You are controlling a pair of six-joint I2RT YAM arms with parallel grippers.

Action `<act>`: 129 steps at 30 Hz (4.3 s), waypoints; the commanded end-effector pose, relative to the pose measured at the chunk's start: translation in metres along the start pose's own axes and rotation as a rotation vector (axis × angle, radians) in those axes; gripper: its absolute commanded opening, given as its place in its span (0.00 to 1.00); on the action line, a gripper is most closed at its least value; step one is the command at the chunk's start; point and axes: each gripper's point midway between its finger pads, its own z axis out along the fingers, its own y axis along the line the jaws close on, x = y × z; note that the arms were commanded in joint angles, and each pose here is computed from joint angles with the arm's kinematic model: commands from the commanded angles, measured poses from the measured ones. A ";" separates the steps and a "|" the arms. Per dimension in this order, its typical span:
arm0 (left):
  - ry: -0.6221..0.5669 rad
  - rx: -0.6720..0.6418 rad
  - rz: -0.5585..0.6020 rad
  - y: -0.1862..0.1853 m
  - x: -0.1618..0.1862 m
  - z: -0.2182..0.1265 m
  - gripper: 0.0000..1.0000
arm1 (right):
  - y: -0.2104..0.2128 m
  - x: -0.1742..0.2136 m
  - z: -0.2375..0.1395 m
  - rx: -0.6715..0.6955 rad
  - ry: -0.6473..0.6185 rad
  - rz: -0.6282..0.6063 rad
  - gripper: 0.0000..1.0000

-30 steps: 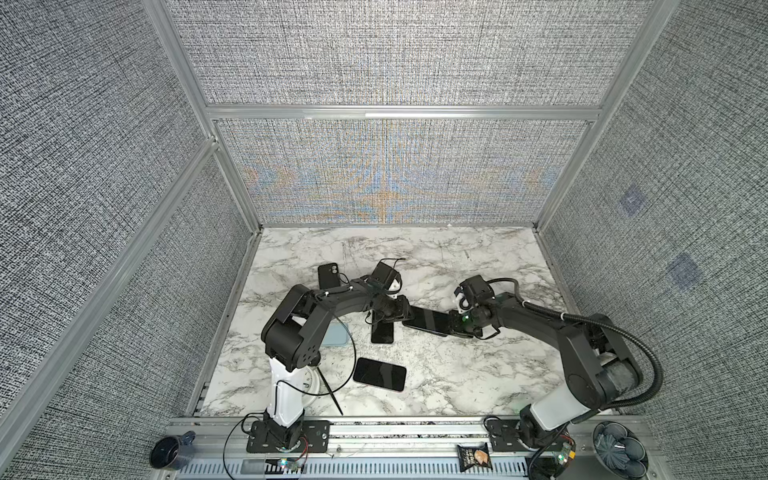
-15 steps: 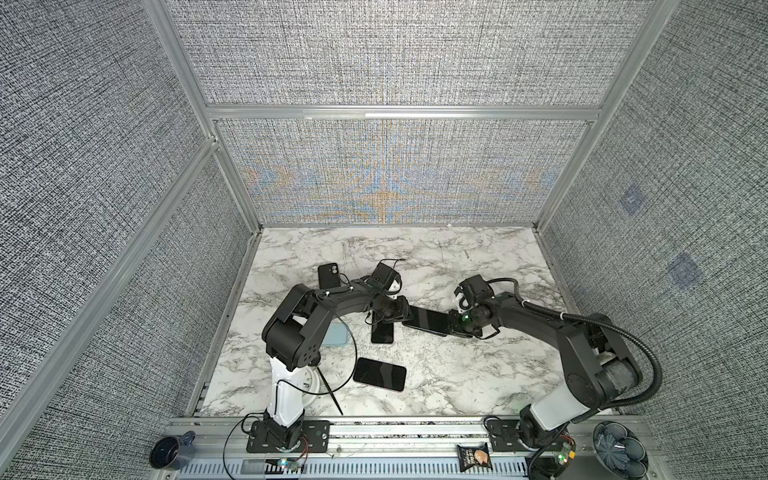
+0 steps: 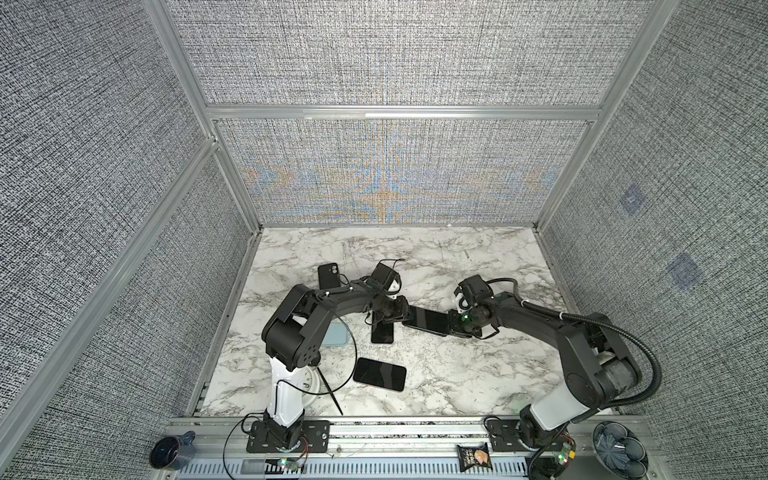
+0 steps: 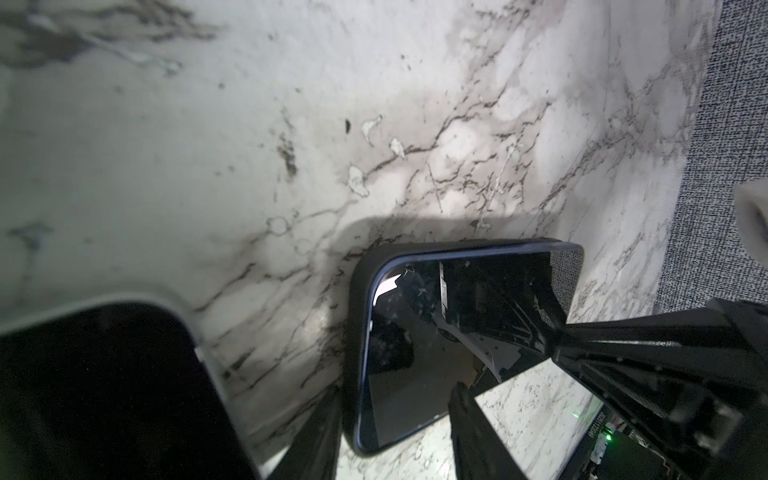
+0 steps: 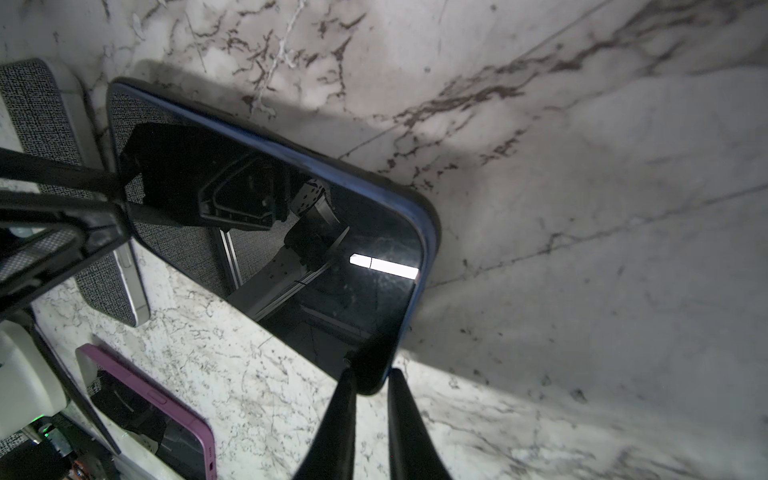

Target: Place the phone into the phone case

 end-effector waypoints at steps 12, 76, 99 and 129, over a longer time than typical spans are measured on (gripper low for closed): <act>0.013 0.041 0.000 -0.006 0.003 0.002 0.44 | 0.017 -0.002 0.010 -0.065 0.001 -0.021 0.14; -0.012 0.035 0.049 -0.038 0.021 -0.020 0.63 | 0.021 -0.081 -0.035 0.078 -0.191 -0.196 0.53; 0.015 0.052 0.027 -0.026 0.020 0.005 0.64 | 0.013 -0.061 0.012 0.012 -0.041 -0.181 0.58; 0.026 0.096 0.033 -0.033 -0.009 0.021 0.60 | 0.017 0.001 0.004 -0.045 0.012 -0.132 0.34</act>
